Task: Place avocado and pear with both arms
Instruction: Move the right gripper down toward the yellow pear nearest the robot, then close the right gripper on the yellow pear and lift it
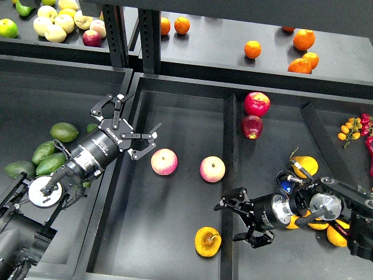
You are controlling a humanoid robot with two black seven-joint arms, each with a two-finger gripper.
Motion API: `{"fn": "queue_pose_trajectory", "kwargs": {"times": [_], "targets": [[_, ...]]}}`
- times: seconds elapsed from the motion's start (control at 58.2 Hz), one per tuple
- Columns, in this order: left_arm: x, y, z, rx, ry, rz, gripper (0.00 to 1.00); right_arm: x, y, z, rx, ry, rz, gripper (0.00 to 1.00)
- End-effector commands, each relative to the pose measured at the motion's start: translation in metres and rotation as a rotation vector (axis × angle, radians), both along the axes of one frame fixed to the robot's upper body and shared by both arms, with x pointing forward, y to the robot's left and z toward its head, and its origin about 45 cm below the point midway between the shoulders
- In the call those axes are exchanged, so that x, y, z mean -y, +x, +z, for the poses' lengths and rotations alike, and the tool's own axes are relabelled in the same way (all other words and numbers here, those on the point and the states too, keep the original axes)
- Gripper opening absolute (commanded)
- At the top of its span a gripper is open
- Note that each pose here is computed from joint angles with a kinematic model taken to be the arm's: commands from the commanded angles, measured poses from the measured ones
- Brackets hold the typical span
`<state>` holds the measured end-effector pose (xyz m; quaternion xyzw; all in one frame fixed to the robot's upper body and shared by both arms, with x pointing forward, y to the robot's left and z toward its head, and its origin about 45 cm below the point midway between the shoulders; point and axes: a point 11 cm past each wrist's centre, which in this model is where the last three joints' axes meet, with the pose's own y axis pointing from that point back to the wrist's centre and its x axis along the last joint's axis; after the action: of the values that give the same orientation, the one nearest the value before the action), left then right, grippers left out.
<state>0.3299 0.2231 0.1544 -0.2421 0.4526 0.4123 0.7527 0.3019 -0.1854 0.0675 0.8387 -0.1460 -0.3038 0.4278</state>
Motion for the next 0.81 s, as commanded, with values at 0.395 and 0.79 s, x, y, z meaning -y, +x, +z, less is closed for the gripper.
{"fn": "queue_pose_trajectory", "kwargs": {"times": [0.395,0.79], "targets": [[0.001,0.0,-0.001,-0.002,0.001,-0.005,0.99,-0.013,-0.022,-0.026,-0.063,-0.012,0.013,1.0],[0.006,-0.002,-0.002,-0.005,0.003,-0.02,0.99,-0.019,-0.024,-0.036,-0.079,-0.016,-0.012,1.0]]}}
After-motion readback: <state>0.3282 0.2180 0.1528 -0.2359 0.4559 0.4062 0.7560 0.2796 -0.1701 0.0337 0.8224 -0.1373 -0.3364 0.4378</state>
